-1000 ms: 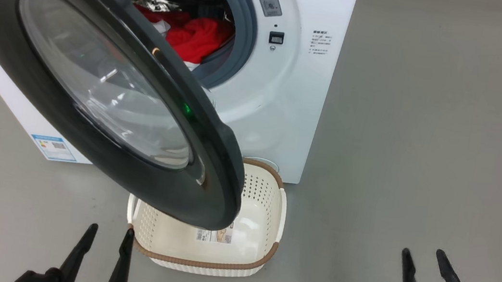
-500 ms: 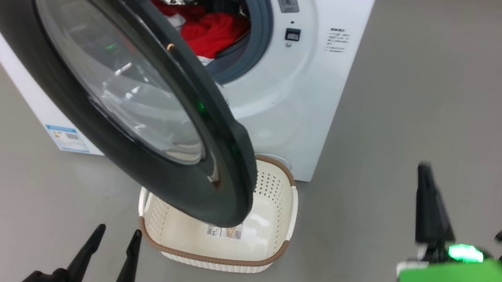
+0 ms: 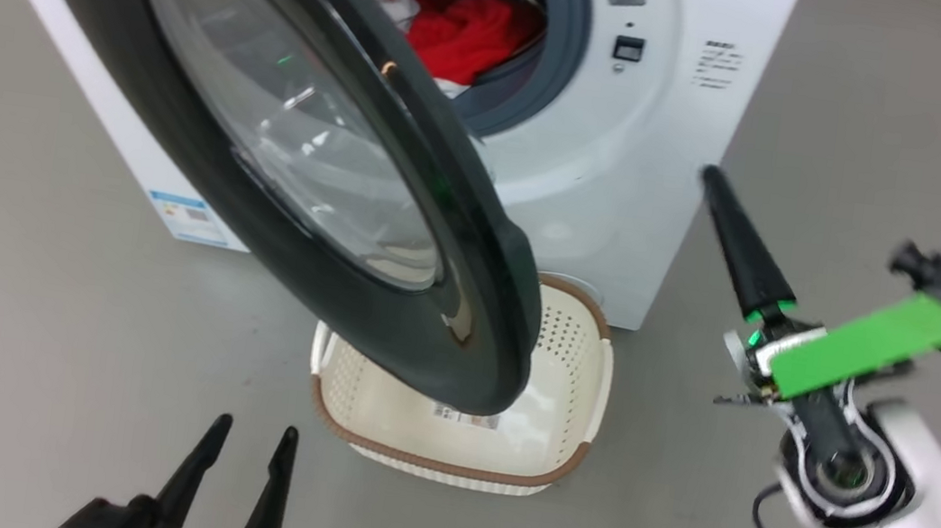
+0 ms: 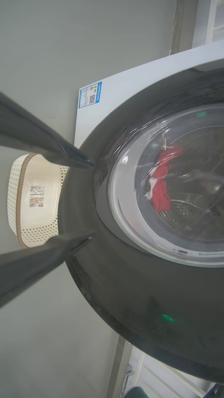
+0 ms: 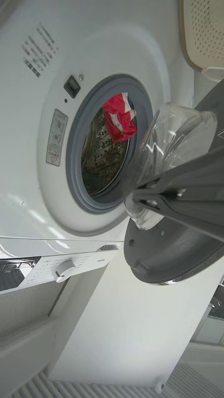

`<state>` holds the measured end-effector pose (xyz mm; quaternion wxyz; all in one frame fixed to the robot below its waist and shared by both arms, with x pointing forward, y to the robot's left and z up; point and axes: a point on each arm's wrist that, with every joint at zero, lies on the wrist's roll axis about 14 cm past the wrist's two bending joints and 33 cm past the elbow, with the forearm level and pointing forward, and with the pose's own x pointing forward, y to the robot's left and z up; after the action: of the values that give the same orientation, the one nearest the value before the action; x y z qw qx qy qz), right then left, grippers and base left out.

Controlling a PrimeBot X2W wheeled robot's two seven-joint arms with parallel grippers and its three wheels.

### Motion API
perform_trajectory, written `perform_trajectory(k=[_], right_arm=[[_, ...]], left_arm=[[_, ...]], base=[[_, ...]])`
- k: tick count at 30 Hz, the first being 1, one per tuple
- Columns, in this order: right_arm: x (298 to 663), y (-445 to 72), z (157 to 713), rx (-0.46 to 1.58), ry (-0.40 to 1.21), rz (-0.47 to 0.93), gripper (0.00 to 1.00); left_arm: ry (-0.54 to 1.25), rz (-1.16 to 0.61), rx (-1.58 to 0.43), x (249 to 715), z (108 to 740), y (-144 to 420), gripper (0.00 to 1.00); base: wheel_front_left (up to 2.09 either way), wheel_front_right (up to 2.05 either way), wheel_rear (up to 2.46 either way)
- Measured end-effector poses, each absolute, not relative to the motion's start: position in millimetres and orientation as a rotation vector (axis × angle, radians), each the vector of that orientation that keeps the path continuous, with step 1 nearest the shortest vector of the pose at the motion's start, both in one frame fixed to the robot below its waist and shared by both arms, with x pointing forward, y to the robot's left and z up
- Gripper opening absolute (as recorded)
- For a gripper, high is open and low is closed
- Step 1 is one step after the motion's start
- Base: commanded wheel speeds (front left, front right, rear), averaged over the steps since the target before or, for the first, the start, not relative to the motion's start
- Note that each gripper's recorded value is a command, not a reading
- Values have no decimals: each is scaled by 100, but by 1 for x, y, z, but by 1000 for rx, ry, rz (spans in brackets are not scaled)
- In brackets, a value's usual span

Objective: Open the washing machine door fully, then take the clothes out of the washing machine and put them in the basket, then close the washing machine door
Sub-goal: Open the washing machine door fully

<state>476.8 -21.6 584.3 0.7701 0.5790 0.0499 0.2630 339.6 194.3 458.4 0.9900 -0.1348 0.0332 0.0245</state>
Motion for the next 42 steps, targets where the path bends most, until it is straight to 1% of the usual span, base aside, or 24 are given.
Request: perform_trajectory(k=[3,8,11,15,21,30,42], right_arm=[[478,2,581,1301,264,675,0],[471,32,551,1319,569,792,0],[466,45,543,1341,705,857,0],[461,60,538,1379,843,934,0],[453,76,538,1403,966,1024,0],[434,100,541,1364,1059,1115,0],[387,148,543,1263,1188,1260,0]], left_arm=[[59,54,-279,342,461,195,100],[63,64,-285,339,460,197,100],[68,71,-292,337,458,198,100],[76,82,-297,334,456,200,100],[83,99,-300,329,454,203,100],[60,134,-302,318,460,213,100],[26,227,-299,291,468,234,100]], base=[[0,0,0],[0,0,0],[0,0,0],[0,0,0],[0,0,0],[0,0,0],[0,0,0]])
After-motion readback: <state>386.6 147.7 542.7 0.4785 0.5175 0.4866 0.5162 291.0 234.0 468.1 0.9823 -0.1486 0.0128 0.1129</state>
